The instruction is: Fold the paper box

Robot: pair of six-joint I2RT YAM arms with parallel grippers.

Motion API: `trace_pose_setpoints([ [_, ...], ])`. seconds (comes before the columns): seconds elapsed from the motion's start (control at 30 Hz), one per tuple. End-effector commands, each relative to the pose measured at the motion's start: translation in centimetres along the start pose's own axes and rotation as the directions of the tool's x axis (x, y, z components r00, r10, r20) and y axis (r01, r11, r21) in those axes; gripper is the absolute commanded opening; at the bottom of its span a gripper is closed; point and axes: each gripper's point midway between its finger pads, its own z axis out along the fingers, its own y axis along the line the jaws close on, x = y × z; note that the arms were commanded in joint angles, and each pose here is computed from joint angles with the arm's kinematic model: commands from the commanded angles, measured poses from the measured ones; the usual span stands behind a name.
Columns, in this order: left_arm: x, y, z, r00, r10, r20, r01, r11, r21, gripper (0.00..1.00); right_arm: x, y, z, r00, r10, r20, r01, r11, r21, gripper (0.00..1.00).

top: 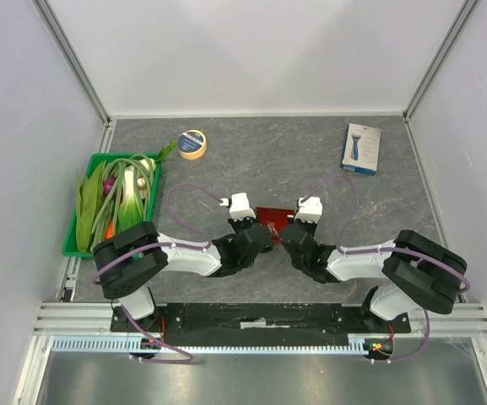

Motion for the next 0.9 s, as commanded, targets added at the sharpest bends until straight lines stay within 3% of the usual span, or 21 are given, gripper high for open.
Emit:
trace_pose_setpoints([
  [0.0,2.0,2.7,-0.2,1.000,0.003,-0.008,-0.003,0.996,-0.088,0.02,-1.0,-1.0,-0.5,0.995,0.082,0.056,-0.083,0.996,0.017,0.00],
  [0.33,2.9,3.7,-0.8,0.999,0.039,-0.014,-0.041,0.994,-0.100,0.02,0.1,-1.4,-1.2,0.996,0.079,0.047,-0.078,0.997,-0.026,0.00],
  [0.53,5.5,3.8,-1.2,0.993,0.092,-0.069,-0.098,0.990,-0.103,0.02,0.5,-1.7,-1.6,0.997,0.054,0.051,-0.052,0.998,-0.040,0.00],
  [0.87,7.8,5.5,-3.0,0.990,0.131,-0.055,-0.138,0.980,-0.143,0.02,2.2,-3.0,-2.4,0.998,0.055,0.039,-0.052,0.997,-0.065,0.00],
])
